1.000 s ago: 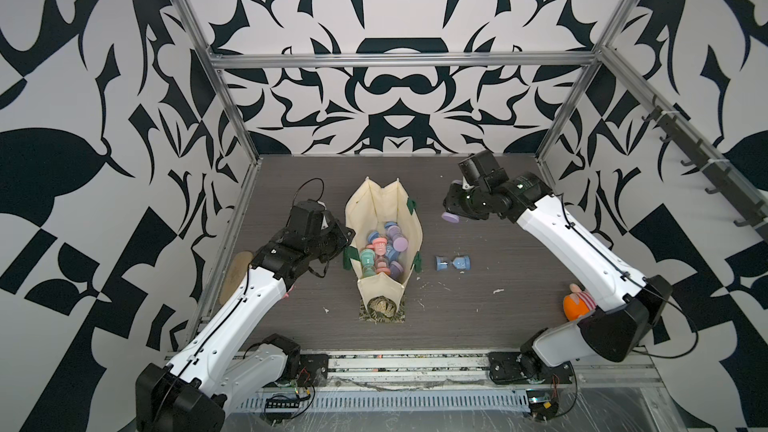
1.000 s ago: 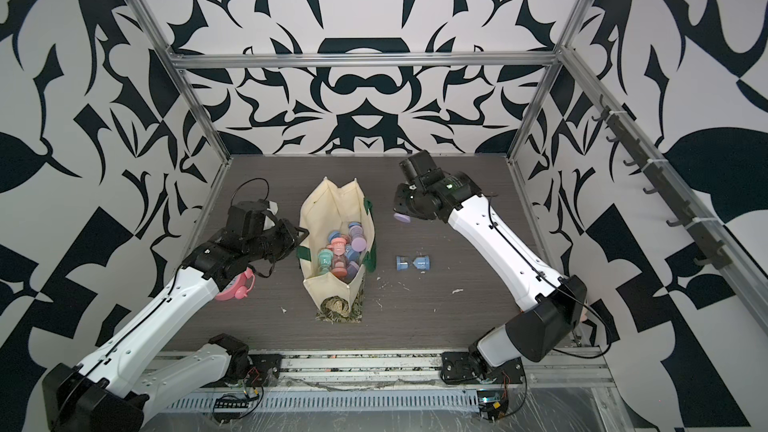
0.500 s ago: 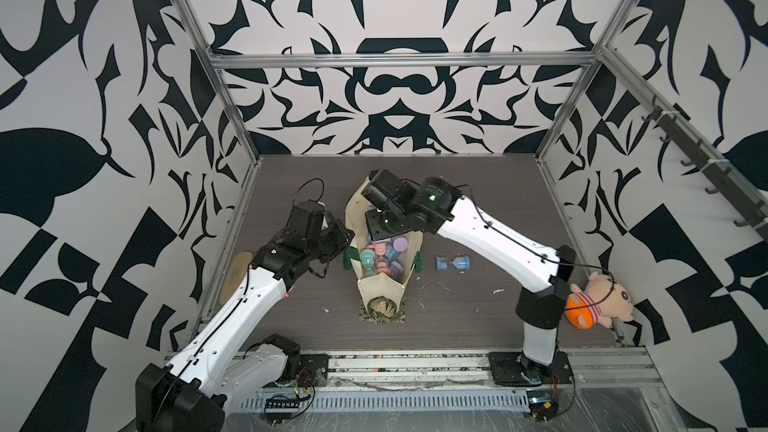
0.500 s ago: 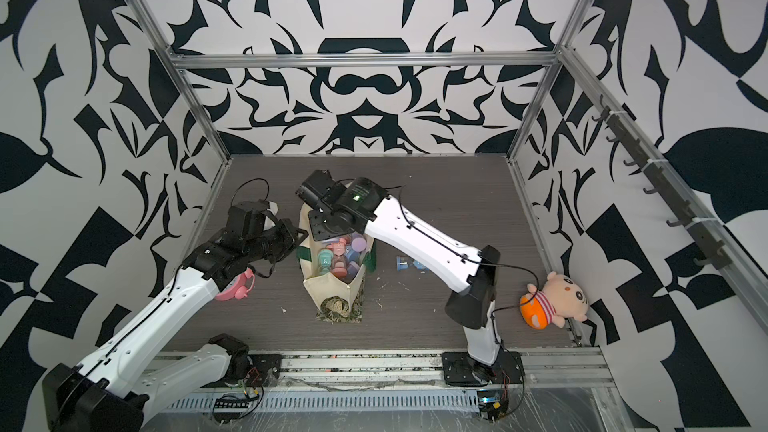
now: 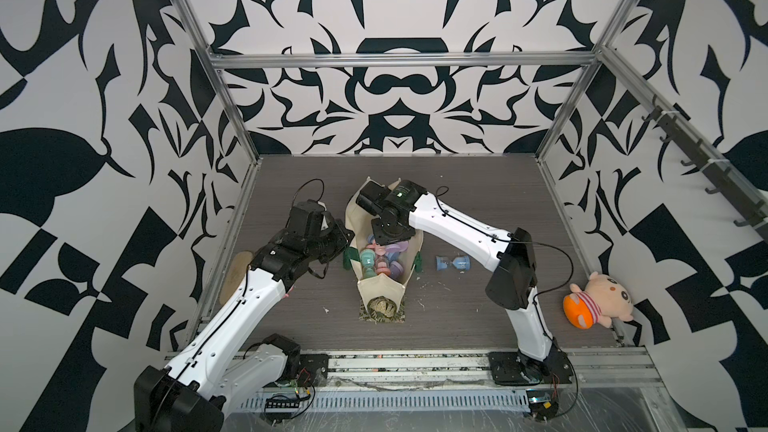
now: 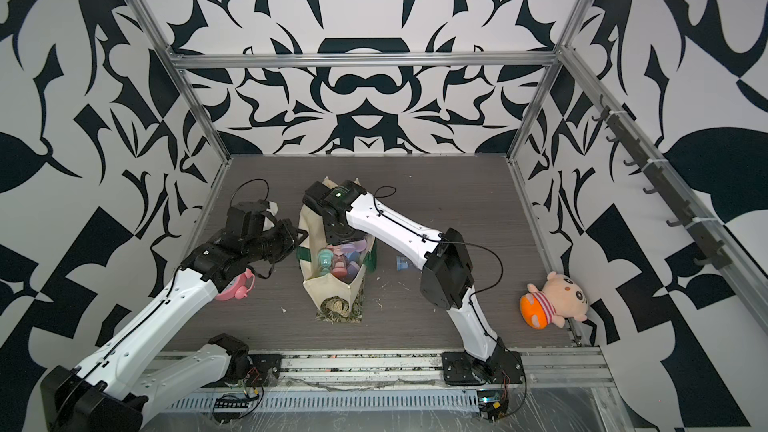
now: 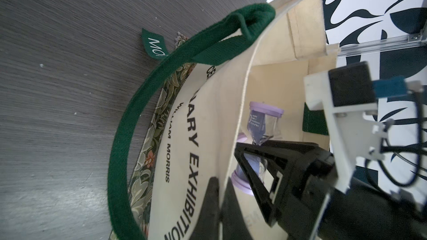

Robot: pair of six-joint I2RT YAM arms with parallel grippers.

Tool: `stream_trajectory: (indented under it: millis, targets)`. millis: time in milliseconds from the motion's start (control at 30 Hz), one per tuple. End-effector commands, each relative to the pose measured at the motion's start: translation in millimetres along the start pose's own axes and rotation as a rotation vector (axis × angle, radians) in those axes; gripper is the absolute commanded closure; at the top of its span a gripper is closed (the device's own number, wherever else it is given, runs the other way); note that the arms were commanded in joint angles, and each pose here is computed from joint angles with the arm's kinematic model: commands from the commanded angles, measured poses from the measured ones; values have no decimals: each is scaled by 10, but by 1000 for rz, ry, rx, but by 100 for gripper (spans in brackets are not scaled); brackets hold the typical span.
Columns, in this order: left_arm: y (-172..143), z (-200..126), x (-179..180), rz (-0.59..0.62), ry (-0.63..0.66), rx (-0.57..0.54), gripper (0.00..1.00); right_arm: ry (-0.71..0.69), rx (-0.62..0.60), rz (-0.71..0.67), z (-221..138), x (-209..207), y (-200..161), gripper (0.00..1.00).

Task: Put the hourglass into the canvas bag
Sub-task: Place the hourglass in the canvas bag.

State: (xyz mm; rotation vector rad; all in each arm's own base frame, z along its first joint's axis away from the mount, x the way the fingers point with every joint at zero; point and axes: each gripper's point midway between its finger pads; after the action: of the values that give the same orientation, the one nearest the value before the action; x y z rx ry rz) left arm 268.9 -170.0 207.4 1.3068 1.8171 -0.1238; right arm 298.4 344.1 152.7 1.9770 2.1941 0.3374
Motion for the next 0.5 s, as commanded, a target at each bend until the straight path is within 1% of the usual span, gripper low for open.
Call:
stream_trajectory:
  millis: [0,233,300,333,467]
  targets:
    - [8,-12,-29,15,-17,-4,95,30,2,23,-65,8,-25,96]
    - [5,-4,-28,16,-16,-2,95,25,17,38,60,-38,-38,93]
    - [1,1,-20,16,-13,1,95,26,21,40,93,-41,-38,90]
    - [1,5,-22,15,-14,2,95,28,22,40,102,-35,-38,86]
    - [-9,20,-9,12,-12,7,95,46,15,42,80,-8,-20,56]
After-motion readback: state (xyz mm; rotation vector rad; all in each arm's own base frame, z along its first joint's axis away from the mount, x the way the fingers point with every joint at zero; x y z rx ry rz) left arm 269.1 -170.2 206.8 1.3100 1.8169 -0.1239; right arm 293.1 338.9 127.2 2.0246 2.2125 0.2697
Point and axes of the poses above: each gripper's point midway between its finger pads, its own z axis out along the fingers, its own x axis along the line the jaws close on, y = z × x, and after that the axes turned 6 degrees about z, right-handed
